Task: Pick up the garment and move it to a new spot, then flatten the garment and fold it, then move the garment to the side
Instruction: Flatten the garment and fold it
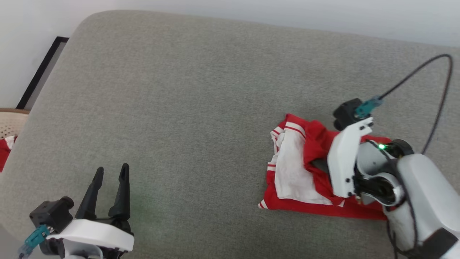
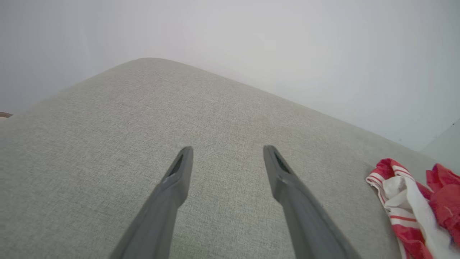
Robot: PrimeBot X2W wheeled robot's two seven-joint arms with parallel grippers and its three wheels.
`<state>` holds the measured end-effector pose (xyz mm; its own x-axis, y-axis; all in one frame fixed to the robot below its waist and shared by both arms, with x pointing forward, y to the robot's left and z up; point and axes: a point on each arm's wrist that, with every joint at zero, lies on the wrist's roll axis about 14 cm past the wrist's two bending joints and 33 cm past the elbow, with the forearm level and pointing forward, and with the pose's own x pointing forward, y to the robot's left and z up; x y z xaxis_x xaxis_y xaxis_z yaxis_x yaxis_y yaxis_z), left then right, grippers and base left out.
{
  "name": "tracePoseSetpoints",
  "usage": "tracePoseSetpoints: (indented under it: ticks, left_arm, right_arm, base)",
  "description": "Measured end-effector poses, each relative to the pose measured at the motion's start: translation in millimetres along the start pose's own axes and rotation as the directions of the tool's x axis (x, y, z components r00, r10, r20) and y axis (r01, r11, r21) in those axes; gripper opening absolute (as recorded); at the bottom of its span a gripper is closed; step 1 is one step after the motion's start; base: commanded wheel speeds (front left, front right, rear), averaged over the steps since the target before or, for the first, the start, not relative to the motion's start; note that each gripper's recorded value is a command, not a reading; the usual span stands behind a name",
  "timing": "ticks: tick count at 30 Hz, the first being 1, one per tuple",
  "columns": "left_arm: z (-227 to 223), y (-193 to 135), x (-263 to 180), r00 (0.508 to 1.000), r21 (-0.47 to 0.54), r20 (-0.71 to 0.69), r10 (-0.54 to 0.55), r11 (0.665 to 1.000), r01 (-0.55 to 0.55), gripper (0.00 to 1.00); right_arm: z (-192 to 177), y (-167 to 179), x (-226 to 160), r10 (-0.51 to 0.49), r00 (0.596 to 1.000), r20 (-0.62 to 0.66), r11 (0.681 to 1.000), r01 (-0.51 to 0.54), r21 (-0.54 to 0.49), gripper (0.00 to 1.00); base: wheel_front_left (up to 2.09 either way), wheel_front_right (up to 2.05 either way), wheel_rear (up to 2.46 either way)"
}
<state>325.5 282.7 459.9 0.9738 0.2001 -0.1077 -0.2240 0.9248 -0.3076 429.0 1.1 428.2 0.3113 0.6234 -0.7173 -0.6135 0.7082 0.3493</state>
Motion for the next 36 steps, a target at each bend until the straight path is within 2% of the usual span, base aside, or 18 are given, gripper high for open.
tracePoseSetpoints:
  ticks: [1, 2, 3, 5, 6, 11, 16, 19, 25, 27, 31, 32, 33, 36]
  left_arm:
    - [0, 1, 0, 1.0, -0.001, 0.001, 0.004, 1.0, -0.004, 1.0]
    - [1, 1, 1, 1.0, -0.002, 0.003, 0.003, 1.0, -0.003, 1.0]
    - [1, 1, 1, 1.0, -0.003, 0.005, 0.005, 1.0, -0.005, 1.0]
    - [0, 2, 0, 1.0, -0.005, 0.002, 0.009, 1.0, -0.009, 1.0]
    - [0, 3, 0, 1.0, -0.005, 0.001, 0.011, 1.0, -0.011, 1.0]
    - [1, 3, 3, 1.0, -0.007, 0.005, 0.007, 1.0, -0.007, 1.0]
    - [4, -3, 9, 1.0, -0.008, 0.015, -0.015, 1.0, 0.015, 1.0]
    - [6, -8, 14, 0.999, -0.002, 0.02, -0.035, 0.999, 0.035, 1.0]
    - [9, -17, 20, 0.997, 0.018, 0.027, -0.077, 0.997, 0.076, 1.0]
    - [10, -20, 20, 0.996, 0.023, 0.028, -0.088, 0.996, 0.087, 1.0]
    - [16, -25, 22, 0.993, 0.044, 0.044, -0.113, 0.993, 0.111, 1.0]
    - [18, -28, 21, 0.991, 0.053, 0.047, -0.127, 0.991, 0.124, 1.0]
    - [20, -31, 22, 0.989, 0.053, 0.054, -0.136, 0.99, 0.133, 1.0]
    - [25, -34, 22, 0.986, 0.067, 0.066, -0.154, 0.987, 0.149, 1.0]
  right_arm:
    - [1, 3, 4, 0.008, 1.0, -0.001, 1.0, -0.008, -0.005, 0.0]
    - [3, 4, 8, 0.008, 1.0, 0.0, 1.0, -0.008, -0.011, 0.24]
    - [4, 5, 10, 0.011, 1.0, -0.001, 1.0, -0.011, -0.016, 0.24]
    - [6, 8, 14, 0.019, 1.0, 0.003, 1.0, -0.019, -0.021, 0.47]
    - [8, 10, 14, 0.025, 1.0, 0.008, 0.999, -0.025, -0.024, 1.0]
    - [15, 11, 4, 0.037, 0.999, 0.033, 0.999, -0.036, -0.033, 1.0]
    - [35, 5, -24, 0.035, 0.989, 0.142, 0.999, -0.031, -0.027, 1.0]
    - [40, -9, -44, -0.006, 0.979, 0.202, 1.0, 0.01, -0.018, 1.0]
    - [44, -41, -91, -0.124, 0.927, 0.355, 0.992, 0.115, 0.045, 1.0]
    - [43, -48, -107, -0.159, 0.898, 0.409, 0.987, 0.143, 0.072, 1.0]
    - [41, -64, -141, -0.24, 0.815, 0.528, 0.971, 0.203, 0.129, 1.0]
    - [37, -70, -158, -0.284, 0.767, 0.576, 0.958, 0.248, 0.142, 1.0]
    - [35, -74, -167, -0.306, 0.736, 0.605, 0.951, 0.262, 0.162, 1.0]
    - [24, -81, -186, -0.354, 0.666, 0.656, 0.932, 0.308, 0.191, 1.0]
  base:
    - [0.0, 0.0, 0.0]
    - [0.0, 0.0, 0.0]
    - [0.0, 0.0, 0.0]
    - [0.0, 0.0, 0.0]
    - [0.0, 0.0, 0.0]
    - [0.0, 0.0, 0.0]
    - [0.0, 0.0, 0.0]
    - [0.0, 0.0, 0.0]
    - [0.0, 0.0, 0.0]
    - [0.0, 0.0, 0.0]
    - [0.0, 0.0, 0.0]
    - [0.0, 0.0, 0.0]
    - [0.0, 0.0, 0.0]
    - [0.0, 0.0, 0.0]
